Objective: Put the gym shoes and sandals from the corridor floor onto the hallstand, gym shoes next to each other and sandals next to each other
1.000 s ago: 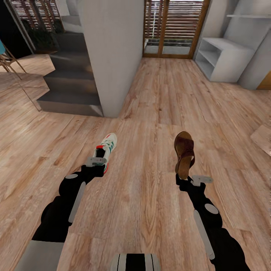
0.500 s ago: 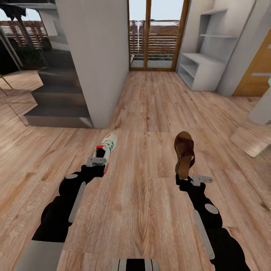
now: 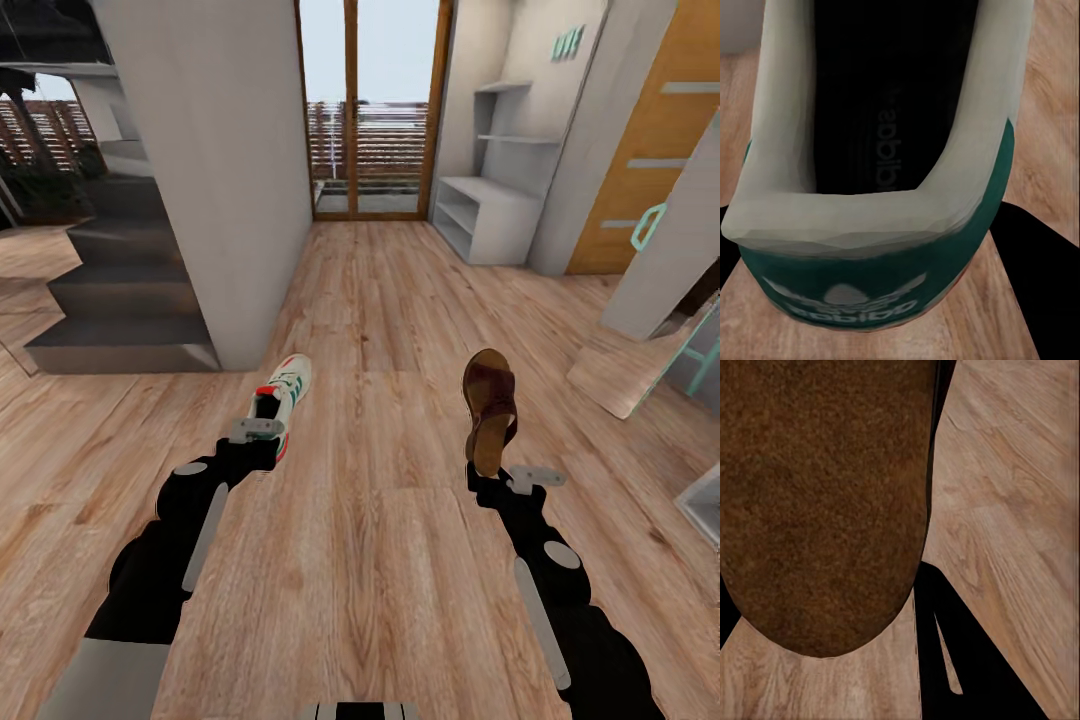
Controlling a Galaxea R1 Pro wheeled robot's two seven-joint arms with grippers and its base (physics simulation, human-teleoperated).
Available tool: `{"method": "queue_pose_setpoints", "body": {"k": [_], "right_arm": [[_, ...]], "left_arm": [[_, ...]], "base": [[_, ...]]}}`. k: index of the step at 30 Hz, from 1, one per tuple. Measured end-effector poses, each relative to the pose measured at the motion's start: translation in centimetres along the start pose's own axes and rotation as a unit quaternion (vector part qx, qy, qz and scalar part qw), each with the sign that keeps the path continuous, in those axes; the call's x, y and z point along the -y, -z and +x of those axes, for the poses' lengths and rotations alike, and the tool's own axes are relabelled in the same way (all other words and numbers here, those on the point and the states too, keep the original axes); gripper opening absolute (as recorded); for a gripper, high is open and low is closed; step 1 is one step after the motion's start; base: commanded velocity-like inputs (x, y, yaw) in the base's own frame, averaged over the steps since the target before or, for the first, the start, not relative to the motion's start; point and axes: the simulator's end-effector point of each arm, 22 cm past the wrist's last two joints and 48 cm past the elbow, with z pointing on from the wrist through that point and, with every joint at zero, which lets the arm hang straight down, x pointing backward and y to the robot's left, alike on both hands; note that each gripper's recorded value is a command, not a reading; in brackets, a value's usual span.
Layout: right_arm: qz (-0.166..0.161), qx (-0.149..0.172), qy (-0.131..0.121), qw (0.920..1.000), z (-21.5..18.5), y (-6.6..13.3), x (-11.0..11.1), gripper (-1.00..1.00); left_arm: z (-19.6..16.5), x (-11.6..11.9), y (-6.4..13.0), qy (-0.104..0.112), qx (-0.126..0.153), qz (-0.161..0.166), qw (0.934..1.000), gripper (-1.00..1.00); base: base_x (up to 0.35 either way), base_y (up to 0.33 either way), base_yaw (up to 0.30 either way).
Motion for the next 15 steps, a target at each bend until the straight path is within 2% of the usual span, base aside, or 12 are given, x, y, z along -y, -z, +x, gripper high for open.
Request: {"method": "queue_pose_setpoints", "body": {"k": [4, 15], "right_arm": [[-0.001, 0.011, -0.001, 0.9999, -1.3, 0.5, -0.1, -1.00], [-0.002, 0.019, -0.002, 0.9998, -4.0, 1.0, -0.3, -1.00]], "left_arm": [[-1.2, 0.1, 0.8, -0.001, 0.011, 0.000, 0.9999, -1.00], [-3.8, 0.2, 2.0, -0.002, 0.019, 0.000, 0.9998, -1.00]], "base": [[0.000, 0.000, -0.166], [0.000, 0.000, -0.151]]}}
